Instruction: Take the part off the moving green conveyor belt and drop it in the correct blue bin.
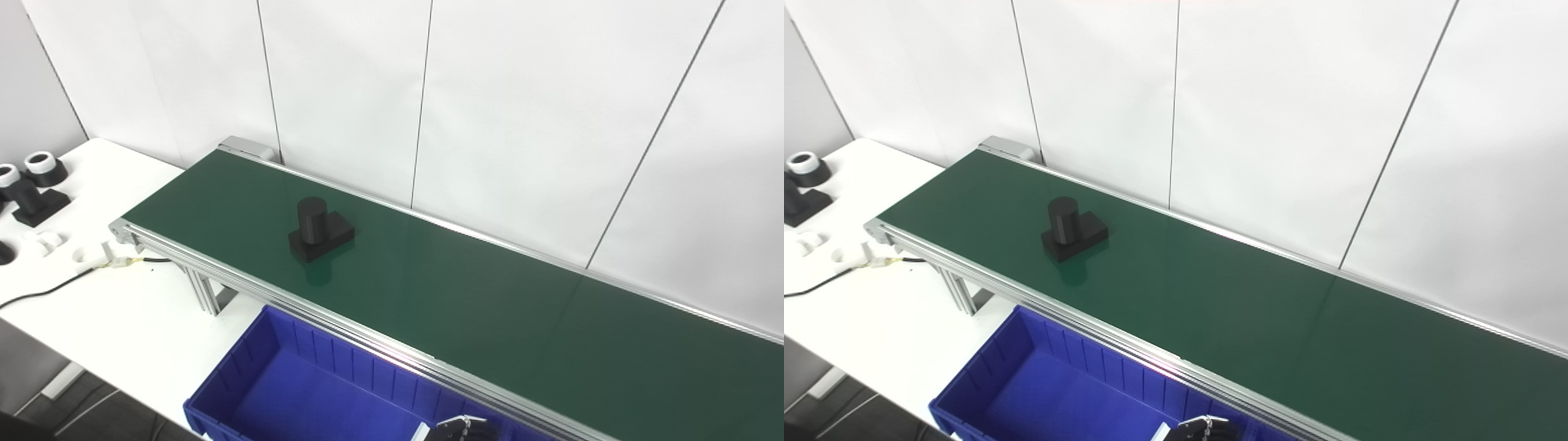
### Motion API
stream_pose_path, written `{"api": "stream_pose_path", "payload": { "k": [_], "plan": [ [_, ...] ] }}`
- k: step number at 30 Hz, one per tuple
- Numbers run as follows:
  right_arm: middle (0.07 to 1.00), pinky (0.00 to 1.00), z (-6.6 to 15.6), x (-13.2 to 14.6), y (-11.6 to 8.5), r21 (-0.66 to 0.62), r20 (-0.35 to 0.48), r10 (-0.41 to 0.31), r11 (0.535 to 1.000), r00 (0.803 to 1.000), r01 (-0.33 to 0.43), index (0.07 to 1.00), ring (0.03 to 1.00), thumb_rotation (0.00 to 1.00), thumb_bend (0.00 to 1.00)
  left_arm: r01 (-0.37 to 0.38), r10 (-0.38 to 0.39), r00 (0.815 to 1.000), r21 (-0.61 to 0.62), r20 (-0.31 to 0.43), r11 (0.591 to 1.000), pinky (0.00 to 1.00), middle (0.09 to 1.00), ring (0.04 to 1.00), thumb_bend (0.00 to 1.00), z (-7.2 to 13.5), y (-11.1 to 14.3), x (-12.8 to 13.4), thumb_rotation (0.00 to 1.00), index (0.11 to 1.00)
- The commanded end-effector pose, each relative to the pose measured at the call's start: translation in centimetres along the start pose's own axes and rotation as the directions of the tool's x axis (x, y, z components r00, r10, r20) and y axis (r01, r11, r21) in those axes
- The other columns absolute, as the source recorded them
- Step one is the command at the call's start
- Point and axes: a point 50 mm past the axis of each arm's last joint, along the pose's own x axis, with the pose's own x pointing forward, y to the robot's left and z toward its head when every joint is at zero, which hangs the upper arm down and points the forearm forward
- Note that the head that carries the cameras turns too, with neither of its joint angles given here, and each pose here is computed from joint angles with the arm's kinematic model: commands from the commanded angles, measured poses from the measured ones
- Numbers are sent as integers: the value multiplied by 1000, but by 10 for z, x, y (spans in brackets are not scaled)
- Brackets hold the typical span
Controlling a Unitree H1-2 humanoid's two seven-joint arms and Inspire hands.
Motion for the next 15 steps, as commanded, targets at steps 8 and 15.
{"api": "stream_pose_path", "payload": {
  "k": [8, 15],
  "plan": [
    [795, 625, 10, 6, 0, -6, 66, -13, 1000, 998, 14, 810, 748, 98, 556, 14, -10, 998, -62, 54, 998, 757, 713, 734, 703, 11, -11, 1, 0, 683],
    [785, 611, 12, 5, 4, -19, 77, -21, 1000, 997, 23, 800, 739, 53, 568, 16, -12, 998, -62, 63, 998, 759, 720, 739, 678, 13, -7, 0, 0, 693]
  ]
}}
